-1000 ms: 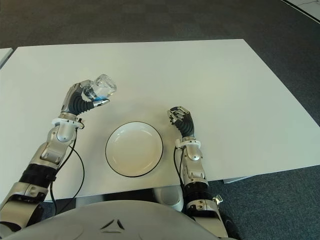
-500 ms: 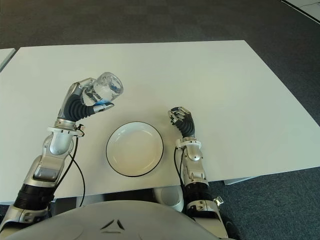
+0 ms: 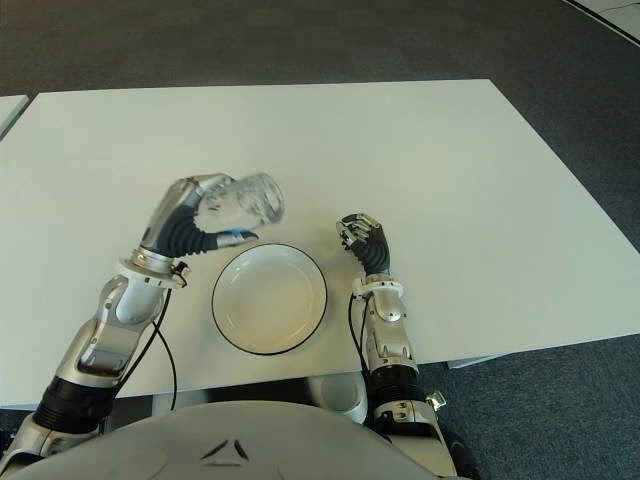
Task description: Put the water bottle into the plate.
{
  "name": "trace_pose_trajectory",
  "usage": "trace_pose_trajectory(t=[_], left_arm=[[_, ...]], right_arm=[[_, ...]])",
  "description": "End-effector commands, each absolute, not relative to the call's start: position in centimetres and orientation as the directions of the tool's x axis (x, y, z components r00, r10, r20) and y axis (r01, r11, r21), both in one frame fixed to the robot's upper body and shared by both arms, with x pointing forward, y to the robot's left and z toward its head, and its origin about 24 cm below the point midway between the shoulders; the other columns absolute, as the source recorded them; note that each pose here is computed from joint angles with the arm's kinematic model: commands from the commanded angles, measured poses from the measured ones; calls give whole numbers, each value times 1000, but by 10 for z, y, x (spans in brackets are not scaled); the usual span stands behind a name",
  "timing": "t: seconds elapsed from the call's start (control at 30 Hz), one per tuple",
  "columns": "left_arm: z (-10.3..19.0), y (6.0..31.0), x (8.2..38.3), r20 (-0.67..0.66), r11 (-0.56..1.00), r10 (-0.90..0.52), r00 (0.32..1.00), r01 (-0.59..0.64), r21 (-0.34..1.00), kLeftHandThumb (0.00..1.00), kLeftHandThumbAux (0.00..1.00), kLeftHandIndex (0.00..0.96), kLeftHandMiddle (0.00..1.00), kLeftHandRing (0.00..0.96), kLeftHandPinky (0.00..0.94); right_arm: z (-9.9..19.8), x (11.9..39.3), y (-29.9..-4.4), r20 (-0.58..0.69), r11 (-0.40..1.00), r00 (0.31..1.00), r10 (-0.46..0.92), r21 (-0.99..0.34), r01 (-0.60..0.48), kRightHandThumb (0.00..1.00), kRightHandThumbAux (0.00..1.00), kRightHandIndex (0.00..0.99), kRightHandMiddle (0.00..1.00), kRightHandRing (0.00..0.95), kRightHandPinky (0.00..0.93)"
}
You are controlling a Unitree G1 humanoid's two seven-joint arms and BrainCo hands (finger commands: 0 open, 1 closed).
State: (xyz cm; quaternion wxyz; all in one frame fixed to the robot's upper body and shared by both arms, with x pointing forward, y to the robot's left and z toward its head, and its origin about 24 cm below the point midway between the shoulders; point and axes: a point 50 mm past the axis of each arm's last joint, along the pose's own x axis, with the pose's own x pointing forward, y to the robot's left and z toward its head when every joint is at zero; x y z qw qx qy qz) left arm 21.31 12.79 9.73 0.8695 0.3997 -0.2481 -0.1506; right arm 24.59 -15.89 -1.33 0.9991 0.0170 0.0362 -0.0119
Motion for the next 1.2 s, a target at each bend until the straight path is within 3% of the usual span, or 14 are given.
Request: trace_pose_trajectory(t=[0.03,0.33,0.53,0.97,1.2], left_arm=[[92,123,209,253,579,-541,802,137,804,856,664,404,538,865,840],[56,112,195,79,532,-564,822,289,796,855,665,402,541,862,848],[42,103,194,19,490,-554,832,308,816,853,667,399,542,862,851],[26,97,193,54,381,-538,841,185,906,853,667,401,550,872,879],[21,95,193,140,341,-523,841,56,939,851,668,399,551,872,880]], right_arm=[[-25,238,-160,-138,999,990,-28,33,33,708,726,437,668,668,681],[-24,236,-161,-124,999,992,-29,40,34,708,726,437,665,667,680],[-24,236,-162,-120,999,992,-29,39,34,708,726,437,666,668,678],[-24,235,-161,-121,998,992,-35,50,42,708,726,437,663,665,680],[-24,235,-162,-120,998,992,-29,52,35,708,725,437,668,670,683]])
